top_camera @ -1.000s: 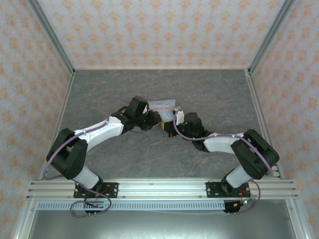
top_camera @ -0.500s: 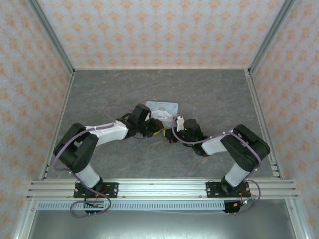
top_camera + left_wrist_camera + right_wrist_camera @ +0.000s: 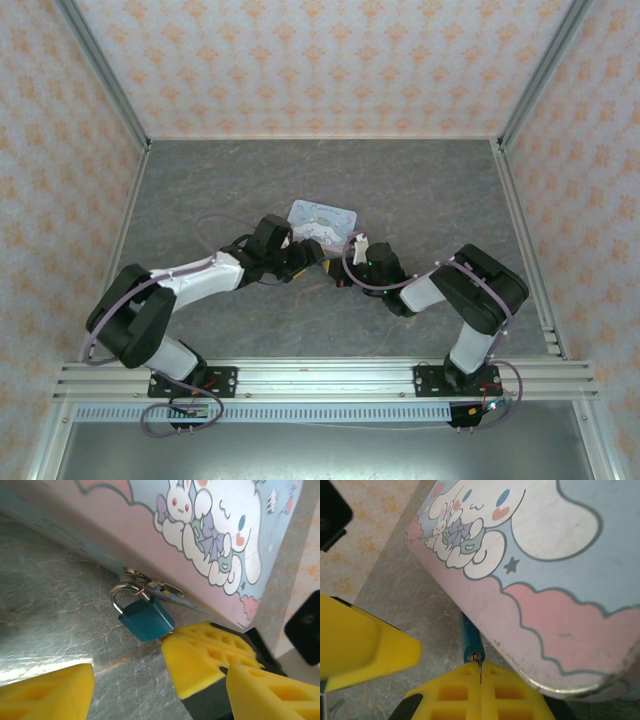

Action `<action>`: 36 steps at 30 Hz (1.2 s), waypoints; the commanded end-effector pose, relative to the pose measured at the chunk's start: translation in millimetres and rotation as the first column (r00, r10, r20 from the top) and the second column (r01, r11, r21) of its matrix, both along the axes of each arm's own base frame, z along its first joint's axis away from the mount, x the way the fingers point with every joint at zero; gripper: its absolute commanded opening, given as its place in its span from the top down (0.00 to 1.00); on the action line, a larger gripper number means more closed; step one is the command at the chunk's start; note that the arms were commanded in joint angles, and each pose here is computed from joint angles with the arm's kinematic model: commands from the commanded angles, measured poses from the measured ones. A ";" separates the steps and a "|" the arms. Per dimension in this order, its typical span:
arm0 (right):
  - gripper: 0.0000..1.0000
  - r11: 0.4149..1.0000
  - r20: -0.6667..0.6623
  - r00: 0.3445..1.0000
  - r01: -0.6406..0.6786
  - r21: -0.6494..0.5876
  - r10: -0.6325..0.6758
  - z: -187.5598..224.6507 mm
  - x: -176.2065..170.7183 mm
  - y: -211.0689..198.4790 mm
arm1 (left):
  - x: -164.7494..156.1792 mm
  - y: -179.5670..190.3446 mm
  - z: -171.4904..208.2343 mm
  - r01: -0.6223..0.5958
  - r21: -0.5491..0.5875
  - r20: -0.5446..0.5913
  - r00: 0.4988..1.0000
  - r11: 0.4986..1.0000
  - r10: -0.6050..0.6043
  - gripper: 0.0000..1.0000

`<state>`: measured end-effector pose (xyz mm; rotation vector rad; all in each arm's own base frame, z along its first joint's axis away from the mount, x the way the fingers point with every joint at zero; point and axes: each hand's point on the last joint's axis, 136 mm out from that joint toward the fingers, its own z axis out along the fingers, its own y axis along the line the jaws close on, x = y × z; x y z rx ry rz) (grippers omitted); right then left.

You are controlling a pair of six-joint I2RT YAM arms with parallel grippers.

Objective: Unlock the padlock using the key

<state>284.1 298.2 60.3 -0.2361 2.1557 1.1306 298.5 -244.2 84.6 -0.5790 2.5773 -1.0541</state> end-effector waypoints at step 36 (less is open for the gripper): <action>1.00 0.976 -0.237 0.970 0.092 0.196 -0.044 29.8 4.1 24.0 | 22.3 -5.5 -15.7 -0.285 -0.276 -0.005 0.955 0.918 0.295 0.63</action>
